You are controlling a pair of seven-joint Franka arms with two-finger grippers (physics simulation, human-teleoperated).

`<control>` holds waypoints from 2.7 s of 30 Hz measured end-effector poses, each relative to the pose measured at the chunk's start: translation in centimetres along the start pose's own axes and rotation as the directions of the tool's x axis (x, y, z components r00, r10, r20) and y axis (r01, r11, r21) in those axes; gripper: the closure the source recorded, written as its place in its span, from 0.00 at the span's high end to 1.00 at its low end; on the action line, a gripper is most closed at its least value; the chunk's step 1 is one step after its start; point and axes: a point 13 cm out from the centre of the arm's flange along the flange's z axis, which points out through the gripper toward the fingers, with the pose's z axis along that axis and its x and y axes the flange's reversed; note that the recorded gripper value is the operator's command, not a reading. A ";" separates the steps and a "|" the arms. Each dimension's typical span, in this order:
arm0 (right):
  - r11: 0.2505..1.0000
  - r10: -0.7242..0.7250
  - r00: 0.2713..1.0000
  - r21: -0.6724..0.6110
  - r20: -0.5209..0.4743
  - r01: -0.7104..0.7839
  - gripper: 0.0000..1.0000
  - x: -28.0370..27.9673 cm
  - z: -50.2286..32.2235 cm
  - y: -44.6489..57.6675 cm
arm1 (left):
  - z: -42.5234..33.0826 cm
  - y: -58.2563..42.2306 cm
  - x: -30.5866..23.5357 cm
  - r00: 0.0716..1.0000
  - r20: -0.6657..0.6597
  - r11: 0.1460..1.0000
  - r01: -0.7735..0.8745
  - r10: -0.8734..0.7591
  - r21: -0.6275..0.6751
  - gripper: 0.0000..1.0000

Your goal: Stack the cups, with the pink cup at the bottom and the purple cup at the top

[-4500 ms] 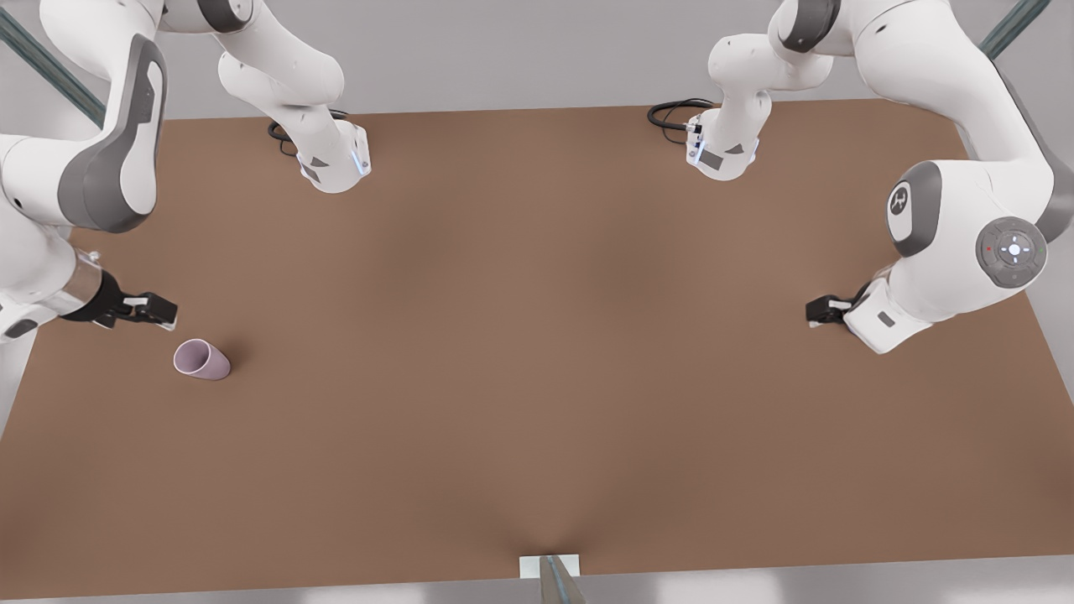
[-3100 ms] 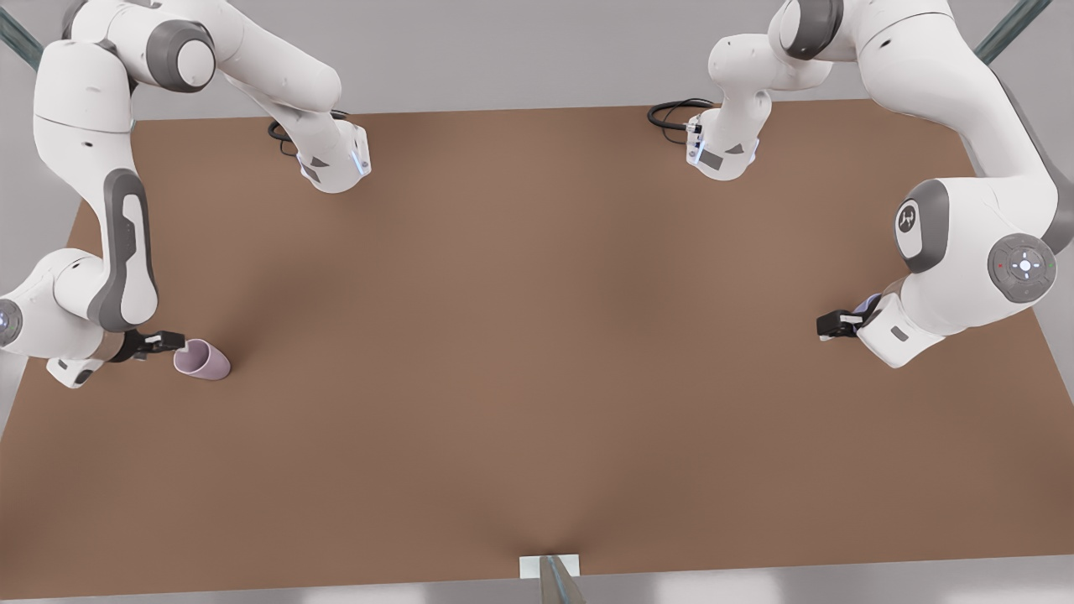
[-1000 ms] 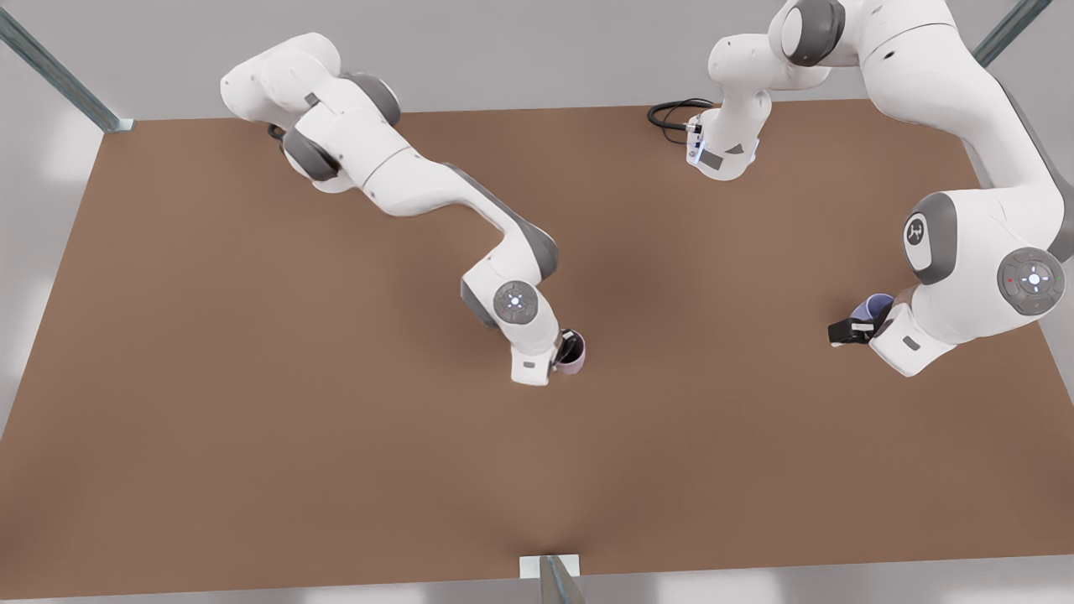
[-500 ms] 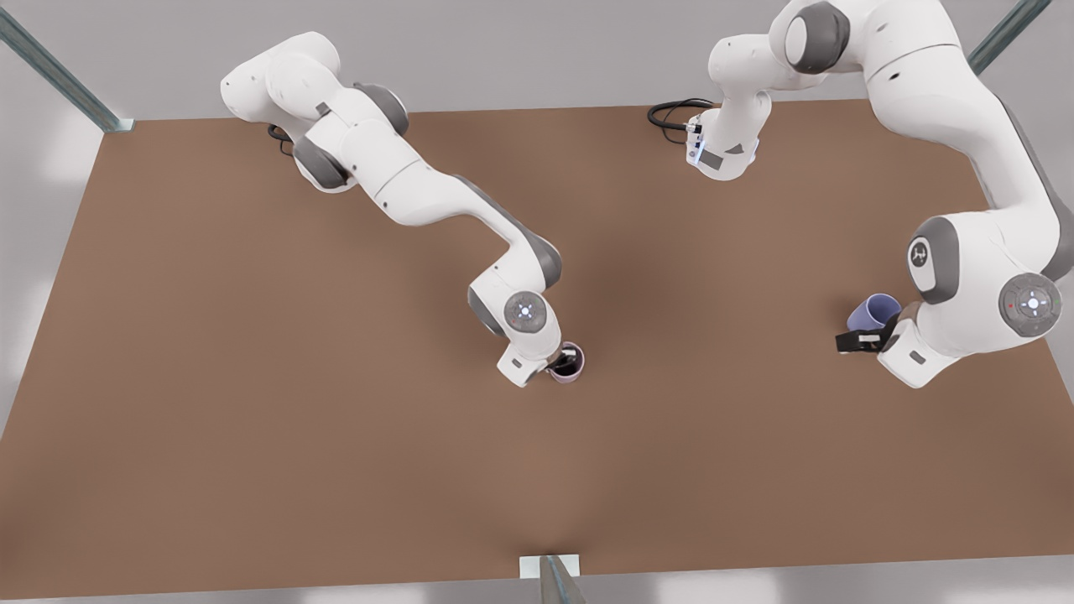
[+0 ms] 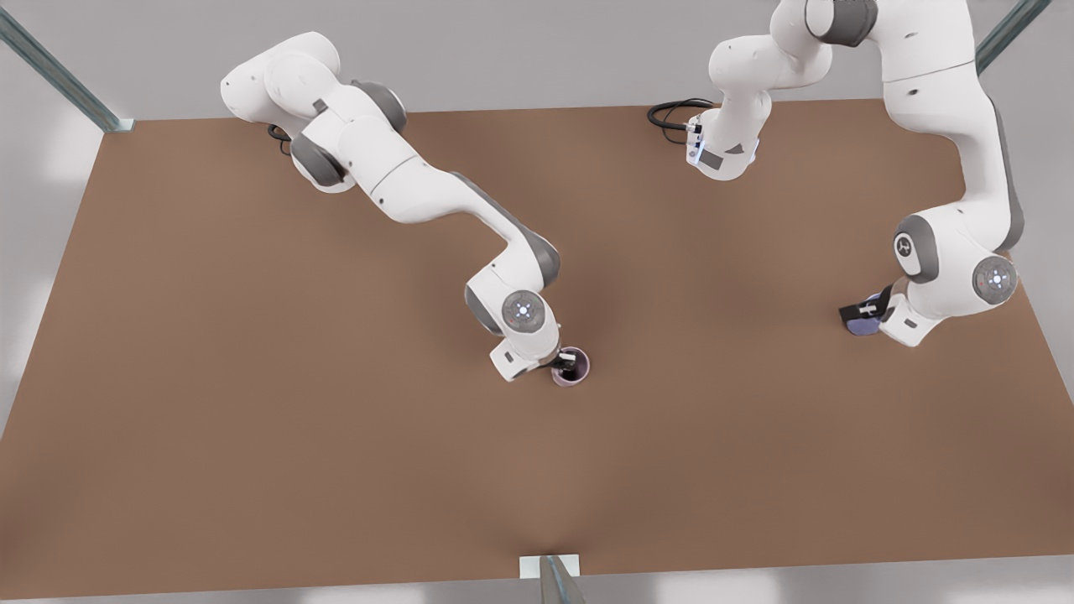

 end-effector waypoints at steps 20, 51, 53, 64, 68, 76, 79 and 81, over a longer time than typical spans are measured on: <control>0.939 0.344 0.937 -0.027 0.060 -0.343 1.00 -11.4 -21.9 -21.0 | 7.0 5.7 -0.4 0.997 0.062 0.999 -0.038 0.040 -0.022 1.00; 0.994 0.008 0.999 0.107 0.038 -0.012 1.00 -11.6 -44.3 -55.9 | -13.5 -24.5 -6.1 0.878 0.289 0.916 -0.401 0.381 0.009 0.21; 0.994 -0.010 0.999 0.105 0.039 0.006 1.00 -11.6 -44.6 -55.9 | -15.3 -33.6 -3.4 0.854 0.276 0.887 -0.462 0.441 0.013 0.21; 0.990 -0.095 0.995 0.108 0.021 0.093 1.00 -11.6 -44.5 -55.3 | -13.7 -56.5 7.6 0.913 0.162 0.921 -0.386 0.374 0.053 0.21; 0.988 -0.112 0.993 0.108 0.026 0.109 1.00 -11.7 -44.9 -55.3 | -12.2 -60.0 8.3 0.949 0.164 0.955 -0.284 0.268 0.080 0.21; 0.986 -0.131 0.991 0.110 0.034 0.127 1.00 -11.9 -45.5 -55.7 | -10.5 -61.9 6.4 0.983 0.180 0.987 -0.063 0.036 0.149 0.21; 0.985 -0.140 0.990 0.111 0.028 0.136 1.00 -11.8 -45.4 -55.6 | -10.1 -62.8 6.0 0.982 0.186 0.984 -0.004 -0.030 0.178 0.21; 0.984 -0.144 0.989 0.111 0.023 0.140 1.00 -11.7 -45.3 -55.6 | -9.9 -63.3 5.7 0.980 0.189 0.980 0.031 -0.069 0.198 0.21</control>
